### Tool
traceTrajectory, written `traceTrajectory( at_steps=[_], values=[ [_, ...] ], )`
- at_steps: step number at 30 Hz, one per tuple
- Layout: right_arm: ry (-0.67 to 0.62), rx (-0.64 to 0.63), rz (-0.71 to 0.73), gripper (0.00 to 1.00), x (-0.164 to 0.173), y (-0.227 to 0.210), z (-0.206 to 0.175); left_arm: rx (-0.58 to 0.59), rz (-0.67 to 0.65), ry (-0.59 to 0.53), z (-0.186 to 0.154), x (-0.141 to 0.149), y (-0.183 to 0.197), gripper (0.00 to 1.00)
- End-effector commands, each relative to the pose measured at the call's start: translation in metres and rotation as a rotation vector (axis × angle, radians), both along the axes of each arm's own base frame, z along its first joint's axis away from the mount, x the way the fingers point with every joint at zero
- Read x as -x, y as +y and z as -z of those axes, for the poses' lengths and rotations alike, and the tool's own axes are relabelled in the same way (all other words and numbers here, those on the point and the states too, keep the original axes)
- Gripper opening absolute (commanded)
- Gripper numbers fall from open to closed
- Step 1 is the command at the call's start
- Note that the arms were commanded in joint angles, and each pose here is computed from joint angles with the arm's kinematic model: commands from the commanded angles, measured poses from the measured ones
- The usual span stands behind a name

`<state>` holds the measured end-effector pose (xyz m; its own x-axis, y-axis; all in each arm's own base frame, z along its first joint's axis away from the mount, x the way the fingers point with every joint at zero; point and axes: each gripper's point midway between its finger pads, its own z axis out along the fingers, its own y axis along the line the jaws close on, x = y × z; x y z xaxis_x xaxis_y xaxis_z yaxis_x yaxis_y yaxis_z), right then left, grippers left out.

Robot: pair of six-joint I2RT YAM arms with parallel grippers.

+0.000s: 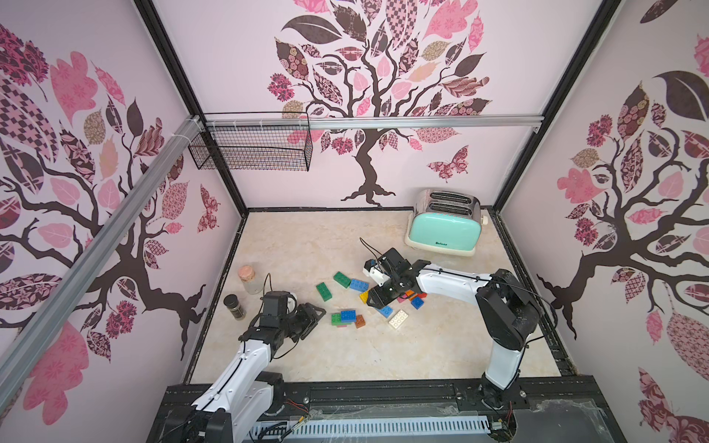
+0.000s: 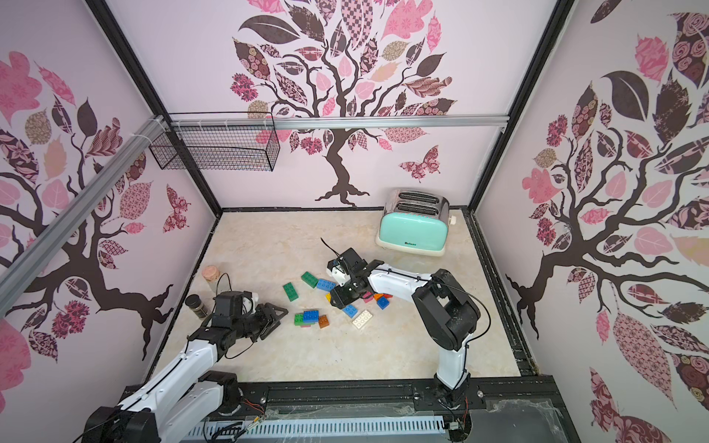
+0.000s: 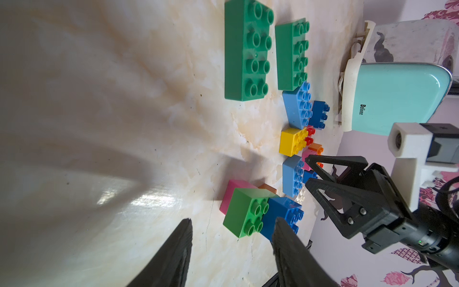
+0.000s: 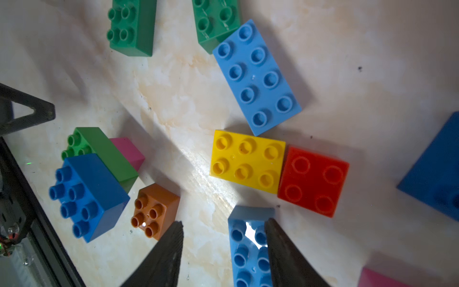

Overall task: Assemble a heart with lego
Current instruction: Pick up the lego brick from the center of the board.

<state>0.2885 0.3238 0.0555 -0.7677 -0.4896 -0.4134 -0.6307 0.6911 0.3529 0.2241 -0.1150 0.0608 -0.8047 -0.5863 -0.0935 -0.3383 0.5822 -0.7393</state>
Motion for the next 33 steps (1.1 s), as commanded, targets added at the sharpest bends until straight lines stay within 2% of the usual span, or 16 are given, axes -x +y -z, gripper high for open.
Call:
traceTrajectory(
  at_steps=[1, 7, 12, 21, 25, 30, 33],
  values=[
    [0.031, -0.011, 0.009, 0.57, 0.002, 0.003, 0.008, -0.013, -0.001, -0.008, 0.0, -0.001, 0.001, 0.55],
    [0.011, 0.012, 0.005, 0.58, -0.007, 0.005, 0.018, -0.013, -0.003, -0.005, 0.001, -0.001, 0.002, 0.55],
    [-0.067, 0.033, -0.021, 0.59, -0.024, 0.009, 0.016, -0.014, -0.006, -0.002, 0.002, 0.0, 0.002, 0.55],
    [-0.129, 0.026, -0.173, 0.62, -0.034, 0.026, 0.016, -0.025, -0.015, -0.003, 0.002, -0.001, 0.004, 0.55],
    [-0.104, 0.048, -0.215, 0.64, -0.035, 0.03, 0.019, -0.03, -0.017, -0.001, 0.002, 0.0, 0.005, 0.55],
    [-0.051, -0.003, -0.199, 0.65, -0.028, 0.04, 0.017, -0.028, -0.022, 0.001, 0.003, -0.002, 0.005, 0.55],
    [-0.077, 0.061, -0.17, 0.65, -0.029, 0.036, 0.021, -0.031, -0.023, 0.002, 0.004, -0.002, 0.006, 0.55]
  ],
)
